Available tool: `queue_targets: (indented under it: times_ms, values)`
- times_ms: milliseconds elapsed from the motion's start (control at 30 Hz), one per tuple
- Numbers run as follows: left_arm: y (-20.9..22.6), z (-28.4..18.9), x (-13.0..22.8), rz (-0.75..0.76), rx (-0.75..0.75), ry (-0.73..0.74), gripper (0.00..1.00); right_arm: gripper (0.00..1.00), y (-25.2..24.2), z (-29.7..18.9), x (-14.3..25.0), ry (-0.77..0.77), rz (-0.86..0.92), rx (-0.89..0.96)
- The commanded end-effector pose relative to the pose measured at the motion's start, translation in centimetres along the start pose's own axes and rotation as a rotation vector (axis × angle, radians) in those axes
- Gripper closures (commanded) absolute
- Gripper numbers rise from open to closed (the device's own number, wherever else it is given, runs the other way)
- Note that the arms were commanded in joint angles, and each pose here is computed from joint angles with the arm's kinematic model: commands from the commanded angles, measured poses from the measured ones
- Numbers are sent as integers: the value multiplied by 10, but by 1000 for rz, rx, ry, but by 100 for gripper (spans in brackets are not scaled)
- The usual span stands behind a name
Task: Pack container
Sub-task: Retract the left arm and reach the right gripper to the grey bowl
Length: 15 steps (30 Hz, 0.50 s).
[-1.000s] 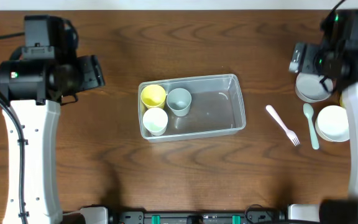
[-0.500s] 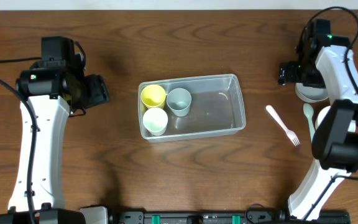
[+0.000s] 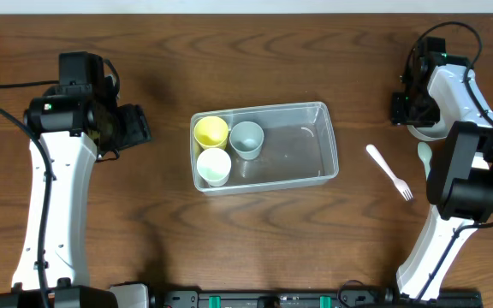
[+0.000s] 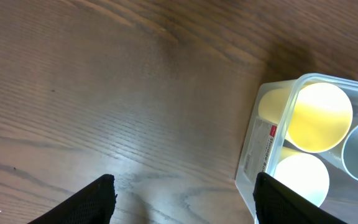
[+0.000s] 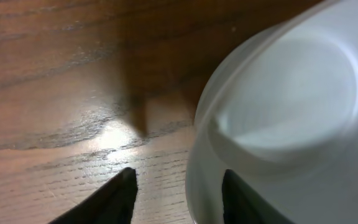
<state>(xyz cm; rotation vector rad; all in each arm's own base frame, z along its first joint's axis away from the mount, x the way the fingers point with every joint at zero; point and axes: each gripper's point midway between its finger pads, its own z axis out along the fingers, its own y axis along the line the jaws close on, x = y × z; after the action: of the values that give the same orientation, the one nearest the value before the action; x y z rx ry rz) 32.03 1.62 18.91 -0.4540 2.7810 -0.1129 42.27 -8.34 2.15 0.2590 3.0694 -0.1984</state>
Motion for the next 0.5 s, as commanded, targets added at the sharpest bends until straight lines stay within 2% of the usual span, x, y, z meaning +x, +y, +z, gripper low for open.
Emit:
queue_targets:
  times_ms: [0,67,467]
  values:
    - [0,1,1,-15,7,8,28,71,-3,3,0,3,7,6]
    - [0,1,1,-15,7,8,28,79,-3,3,-1,1,7,6]
    - [0,1,2,-15,7,8,28,99,5,-1,-9,-32,5,-29]
